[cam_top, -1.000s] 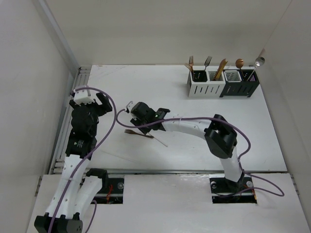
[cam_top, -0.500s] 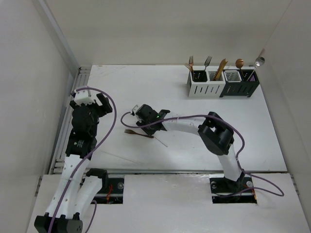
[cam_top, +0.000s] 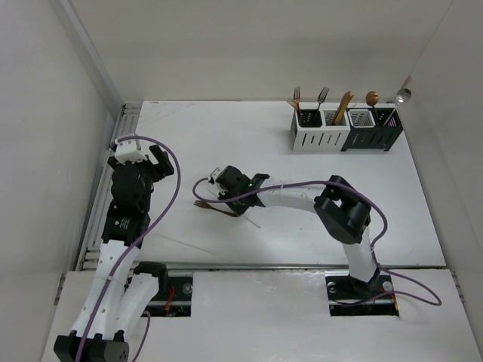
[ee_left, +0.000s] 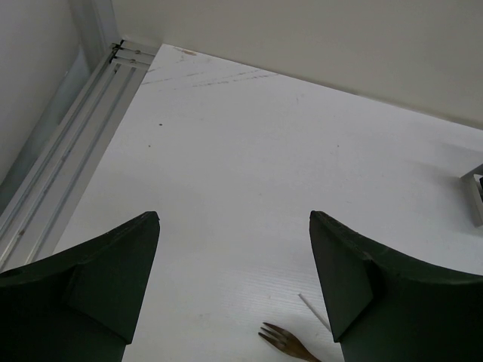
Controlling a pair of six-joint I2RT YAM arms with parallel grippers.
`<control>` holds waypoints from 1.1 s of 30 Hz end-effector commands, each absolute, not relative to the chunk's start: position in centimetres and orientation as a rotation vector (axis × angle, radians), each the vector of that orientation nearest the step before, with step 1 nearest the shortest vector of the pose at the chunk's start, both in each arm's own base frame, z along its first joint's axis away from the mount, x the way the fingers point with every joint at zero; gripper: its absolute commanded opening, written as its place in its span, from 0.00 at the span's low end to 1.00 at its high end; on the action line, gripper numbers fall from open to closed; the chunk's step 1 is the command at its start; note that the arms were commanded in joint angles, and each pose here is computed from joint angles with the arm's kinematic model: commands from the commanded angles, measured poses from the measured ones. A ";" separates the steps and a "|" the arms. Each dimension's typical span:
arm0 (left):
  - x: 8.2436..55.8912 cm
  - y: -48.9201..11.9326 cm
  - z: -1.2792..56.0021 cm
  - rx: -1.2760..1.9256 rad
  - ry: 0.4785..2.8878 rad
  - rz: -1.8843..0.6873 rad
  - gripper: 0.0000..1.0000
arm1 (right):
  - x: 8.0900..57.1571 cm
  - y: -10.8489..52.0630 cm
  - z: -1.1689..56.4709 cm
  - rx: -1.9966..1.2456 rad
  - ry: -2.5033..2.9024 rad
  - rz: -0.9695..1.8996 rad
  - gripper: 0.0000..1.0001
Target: Sort the eating utensils into containers
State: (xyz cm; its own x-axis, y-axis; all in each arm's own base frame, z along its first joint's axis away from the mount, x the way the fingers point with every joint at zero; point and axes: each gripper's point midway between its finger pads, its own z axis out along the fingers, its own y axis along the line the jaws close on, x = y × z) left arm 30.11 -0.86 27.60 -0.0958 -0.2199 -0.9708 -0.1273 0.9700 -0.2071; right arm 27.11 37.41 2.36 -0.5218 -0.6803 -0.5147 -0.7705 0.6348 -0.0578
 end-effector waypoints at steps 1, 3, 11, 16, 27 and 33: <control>30.1 -0.8 28.6 -0.276 1.622 -0.097 0.77 | 25.6 34.4 -2.0 -1.227 2.520 0.053 0.00; 30.1 -0.8 28.6 -0.276 1.622 -0.097 0.77 | 26.2 34.5 -2.1 -1.218 2.514 0.015 0.00; 29.8 -0.6 28.4 -0.274 1.631 -0.079 0.77 | 31.6 34.7 7.6 -1.008 2.332 0.071 0.00; 29.8 -0.6 28.4 -0.274 1.631 -0.079 0.77 | 35.6 33.8 18.2 -0.812 2.131 0.180 0.00; 30.6 0.2 28.3 -0.271 1.648 -0.031 0.77 | 47.8 14.8 34.9 -0.172 1.674 0.054 0.00; 31.6 1.1 28.6 -0.293 1.643 0.004 0.77 | 50.1 15.8 33.1 -0.476 1.706 0.121 0.07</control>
State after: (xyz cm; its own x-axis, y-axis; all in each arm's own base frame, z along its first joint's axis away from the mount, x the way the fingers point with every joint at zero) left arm 30.99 0.48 25.43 -0.1606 -0.1938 -0.9678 -0.1836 0.9693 -0.1636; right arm 50.42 9.63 34.35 -0.1532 -0.1180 -0.9811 -0.1065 0.9890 -0.1023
